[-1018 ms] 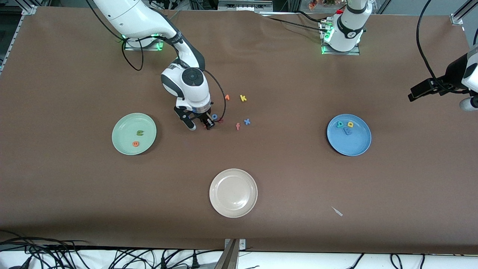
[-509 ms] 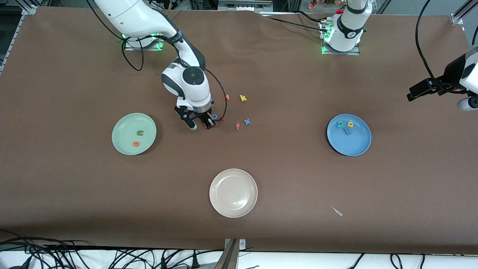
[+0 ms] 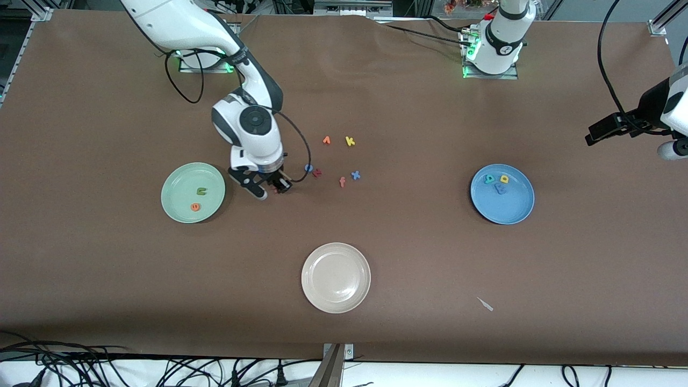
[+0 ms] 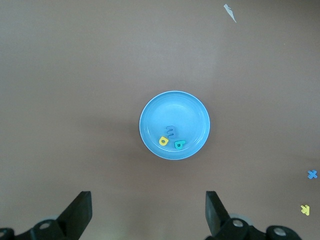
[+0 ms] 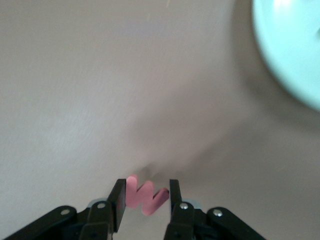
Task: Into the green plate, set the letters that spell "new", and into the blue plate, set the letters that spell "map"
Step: 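Place the pink w on the green plate with the right gripper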
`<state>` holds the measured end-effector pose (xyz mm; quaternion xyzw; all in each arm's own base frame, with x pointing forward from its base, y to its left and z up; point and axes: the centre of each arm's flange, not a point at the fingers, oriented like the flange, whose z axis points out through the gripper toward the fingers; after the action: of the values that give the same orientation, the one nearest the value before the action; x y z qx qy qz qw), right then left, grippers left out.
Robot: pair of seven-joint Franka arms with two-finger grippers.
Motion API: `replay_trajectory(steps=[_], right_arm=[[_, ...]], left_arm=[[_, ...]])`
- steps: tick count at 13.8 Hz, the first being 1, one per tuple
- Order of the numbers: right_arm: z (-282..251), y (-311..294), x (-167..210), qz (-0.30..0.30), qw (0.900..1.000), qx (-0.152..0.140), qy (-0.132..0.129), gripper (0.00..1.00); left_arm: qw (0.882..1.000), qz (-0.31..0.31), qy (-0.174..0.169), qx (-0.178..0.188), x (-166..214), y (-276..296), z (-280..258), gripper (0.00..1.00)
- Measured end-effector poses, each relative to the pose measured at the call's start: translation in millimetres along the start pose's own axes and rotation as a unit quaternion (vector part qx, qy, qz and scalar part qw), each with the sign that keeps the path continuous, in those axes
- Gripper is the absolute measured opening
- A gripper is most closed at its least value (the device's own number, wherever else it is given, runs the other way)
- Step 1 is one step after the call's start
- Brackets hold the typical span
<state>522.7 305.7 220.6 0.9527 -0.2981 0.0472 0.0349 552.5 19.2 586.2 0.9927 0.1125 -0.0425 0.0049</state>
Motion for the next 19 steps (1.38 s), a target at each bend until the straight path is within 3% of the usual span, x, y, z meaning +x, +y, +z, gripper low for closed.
replay_trajectory(steps=[3, 7, 12, 15, 19], right_arm=[[-31, 40, 65, -0.081, 0.996, -0.018, -0.031, 0.39], [-52, 103, 142, -0.199, 0.978, -0.022, -0.053, 0.39], [-53, 155, 192, -0.296, 0.953, -0.016, -0.058, 0.39], [-57, 170, 205, -0.319, 0.946, -0.014, -0.056, 0.41], [-63, 166, 201, -0.304, 0.95, 0.007, -0.065, 0.78]], left_arm=[[1.0, 0.0, 0.0, 0.0, 0, 0, 0, 1.0], [1.0, 0.0, 0.0, 0.0, 0, 0, 0, 1.0], [1.0, 0.0, -0.002, 0.0, 0, 0, 1, 1.0], [1.0, 0.001, -0.004, 0.001, -1, 1, 2, 1.0], [1.0, 0.002, -0.005, 0.001, -1, 2, 2, 1.0]])
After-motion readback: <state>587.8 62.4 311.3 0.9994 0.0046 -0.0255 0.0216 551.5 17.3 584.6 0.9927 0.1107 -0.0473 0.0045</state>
